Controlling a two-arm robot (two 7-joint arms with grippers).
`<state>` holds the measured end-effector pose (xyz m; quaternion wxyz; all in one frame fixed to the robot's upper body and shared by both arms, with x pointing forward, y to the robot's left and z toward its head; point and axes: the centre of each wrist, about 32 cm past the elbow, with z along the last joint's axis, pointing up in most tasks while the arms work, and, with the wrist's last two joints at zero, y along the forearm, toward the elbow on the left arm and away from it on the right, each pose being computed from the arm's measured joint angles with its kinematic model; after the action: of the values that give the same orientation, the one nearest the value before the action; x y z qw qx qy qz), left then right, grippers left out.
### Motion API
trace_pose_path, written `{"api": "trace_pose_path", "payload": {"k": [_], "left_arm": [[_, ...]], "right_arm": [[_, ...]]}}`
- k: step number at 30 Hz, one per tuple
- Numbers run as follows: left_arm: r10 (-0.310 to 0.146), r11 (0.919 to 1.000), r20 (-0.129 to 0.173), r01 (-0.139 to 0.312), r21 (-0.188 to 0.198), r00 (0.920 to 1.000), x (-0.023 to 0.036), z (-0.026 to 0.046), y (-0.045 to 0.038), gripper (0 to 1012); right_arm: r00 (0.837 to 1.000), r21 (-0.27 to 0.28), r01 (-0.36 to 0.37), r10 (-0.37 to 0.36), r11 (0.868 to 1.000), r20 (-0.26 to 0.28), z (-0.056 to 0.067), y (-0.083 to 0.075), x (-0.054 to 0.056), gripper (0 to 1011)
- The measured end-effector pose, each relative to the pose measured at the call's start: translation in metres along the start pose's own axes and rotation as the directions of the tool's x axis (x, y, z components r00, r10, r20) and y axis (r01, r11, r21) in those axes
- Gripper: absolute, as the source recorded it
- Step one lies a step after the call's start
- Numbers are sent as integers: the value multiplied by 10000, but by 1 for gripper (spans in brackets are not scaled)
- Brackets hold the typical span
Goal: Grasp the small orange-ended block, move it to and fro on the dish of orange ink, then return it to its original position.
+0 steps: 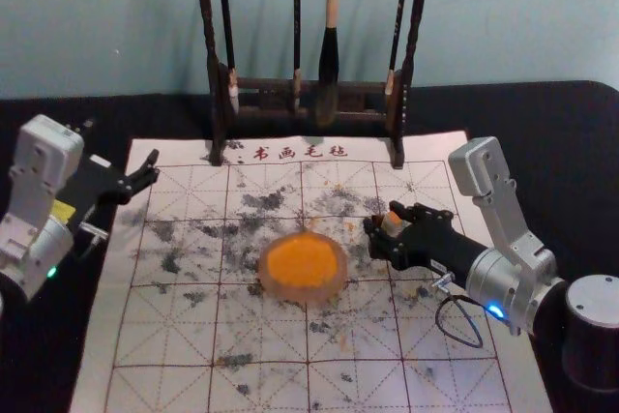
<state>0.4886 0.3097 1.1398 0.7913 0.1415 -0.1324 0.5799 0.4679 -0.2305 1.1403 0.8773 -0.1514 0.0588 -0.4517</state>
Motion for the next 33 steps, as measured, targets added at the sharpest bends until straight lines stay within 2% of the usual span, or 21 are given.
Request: {"api": "trace_pose_path", "payload": {"k": [1, 4, 5, 12, 25, 30, 33], "left_arm": [[0, 10000, 0, 0, 0, 10000, 0, 0, 0, 1001], [0, 10000, 0, 0, 0, 10000, 0, 0, 0, 1001], [0, 10000, 0, 0, 0, 10000, 0, 0, 0, 1001], [1, 10000, 0, -1, 0, 10000, 0, 0, 0, 1001], [1, 10000, 0, -1, 0, 10000, 0, 0, 0, 1001], [0, 10000, 0, 0, -1, 10000, 0, 0, 0, 1001], [0, 10000, 0, 0, 0, 10000, 0, 0, 0, 1001]], "right_arm": [[10000, -1, 1, -1, 10000, 0, 0, 0, 0, 450], [10000, 2, 1, -1, 10000, 1, 0, 0, 0, 387], [10000, 2, 2, -2, 10000, 2, 0, 0, 0, 333], [10000, 5, 2, -2, 10000, 4, 0, 0, 0, 119], [9999, 160, -106, 108, 9998, -93, 36, -33, 10, 108], [9997, 309, -250, 249, 9992, 36, 141, -98, 41, 108], [9987, 465, -360, 343, 9983, 374, 258, -158, 85, 108]]}}
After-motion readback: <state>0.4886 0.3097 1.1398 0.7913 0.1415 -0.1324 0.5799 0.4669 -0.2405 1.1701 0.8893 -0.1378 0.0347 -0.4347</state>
